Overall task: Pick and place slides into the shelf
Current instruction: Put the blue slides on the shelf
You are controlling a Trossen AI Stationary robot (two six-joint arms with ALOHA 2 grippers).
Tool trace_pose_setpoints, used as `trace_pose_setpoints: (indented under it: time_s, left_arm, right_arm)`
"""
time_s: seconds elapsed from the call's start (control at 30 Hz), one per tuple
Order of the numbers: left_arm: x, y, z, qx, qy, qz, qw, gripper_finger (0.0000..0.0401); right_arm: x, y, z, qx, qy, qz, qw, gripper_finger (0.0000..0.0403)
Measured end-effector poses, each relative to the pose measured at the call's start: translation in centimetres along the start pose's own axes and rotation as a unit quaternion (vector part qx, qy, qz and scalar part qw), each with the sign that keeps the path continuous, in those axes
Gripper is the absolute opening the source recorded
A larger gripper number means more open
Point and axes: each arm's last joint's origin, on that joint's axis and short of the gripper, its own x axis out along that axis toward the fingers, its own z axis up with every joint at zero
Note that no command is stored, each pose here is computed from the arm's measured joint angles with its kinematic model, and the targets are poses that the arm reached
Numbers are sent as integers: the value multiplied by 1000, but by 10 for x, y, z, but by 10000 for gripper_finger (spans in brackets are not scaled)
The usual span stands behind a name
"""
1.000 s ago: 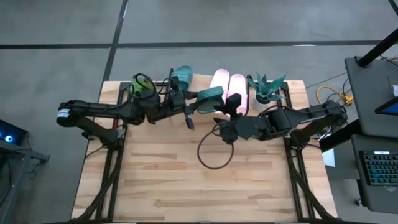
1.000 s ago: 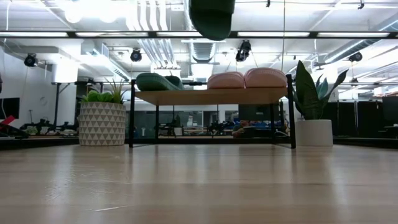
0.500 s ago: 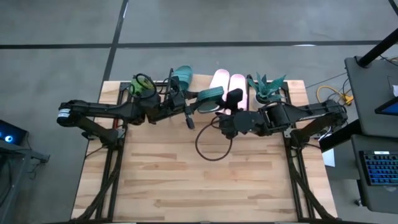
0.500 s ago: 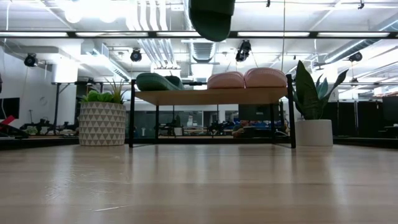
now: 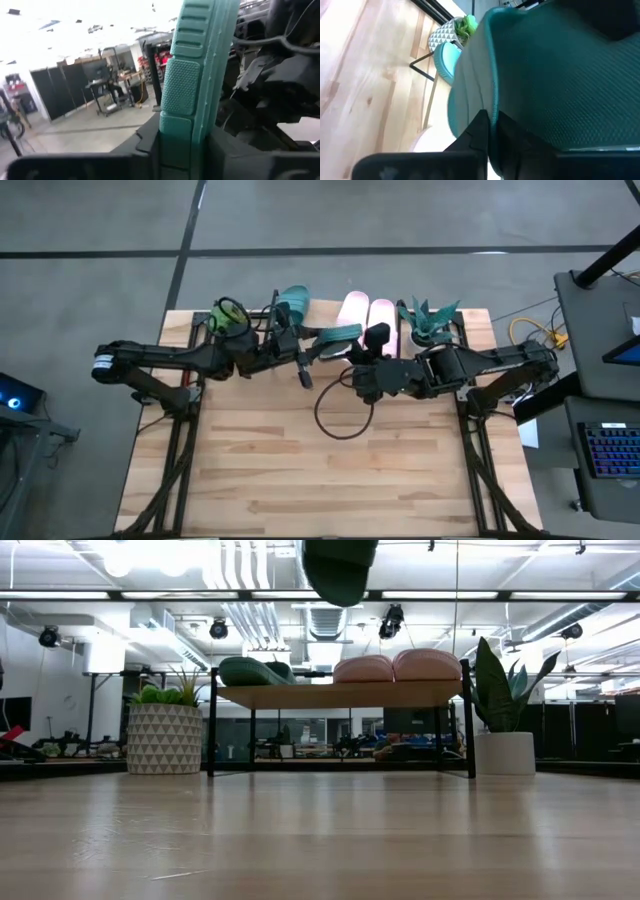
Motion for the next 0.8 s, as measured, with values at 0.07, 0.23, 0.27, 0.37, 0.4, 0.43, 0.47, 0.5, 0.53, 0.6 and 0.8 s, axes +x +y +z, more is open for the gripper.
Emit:
trace_pose_setpoints:
  time_s: [0.07, 0.23, 0.27, 0.37, 0.4, 0.43, 0.47, 0.5, 0.53, 0.6, 0.8]
  left_arm:
    - [0, -1, 1, 19, -6, -11, 1000, 110]
    - [-1, -1, 3, 74, -11, -25, 997, 224]
    - [-2, -1, 2, 88, -6, -27, 996, 245]
    - [-4, -1, 1, 139, 8, -25, 990, 294]
    - [-6, -1, 2, 157, 18, -17, 987, 302]
    - [-8, -1, 2, 176, 26, -10, 984, 307]
    - [-9, -2, 2, 197, 36, -1, 980, 308]
    - [-10, -4, 1, 222, 50, 8, 974, 308]
    - [-11, -6, 0, 250, 66, 15, 966, 307]
    - [-14, -11, -3, 316, 97, 21, 944, 299]
    - [-21, -39, -8, 476, 146, 3, 867, 272]
  right_arm:
    - [0, 0, 0, 3, 0, 2, 1000, 12]
    - [-1, 2, -7, 21, 20, 14, 999, 10]
    - [-3, 1, -9, 26, 22, 21, 999, 10]
    - [-10, -2, -14, 59, 7, 61, 996, 10]
    - [-12, -3, -16, 69, 3, 78, 995, 10]
    - [-15, -4, -17, 81, -3, 91, 993, 10]
    - [-18, -6, -19, 91, -9, 101, 991, 9]
    - [-21, -8, -21, 100, -12, 110, 989, 9]
    - [-24, -11, -24, 109, -14, 117, 987, 9]
    - [-33, -17, -29, 137, -26, 132, 981, 9]
    - [-46, -34, -44, 254, -66, 243, 934, 9]
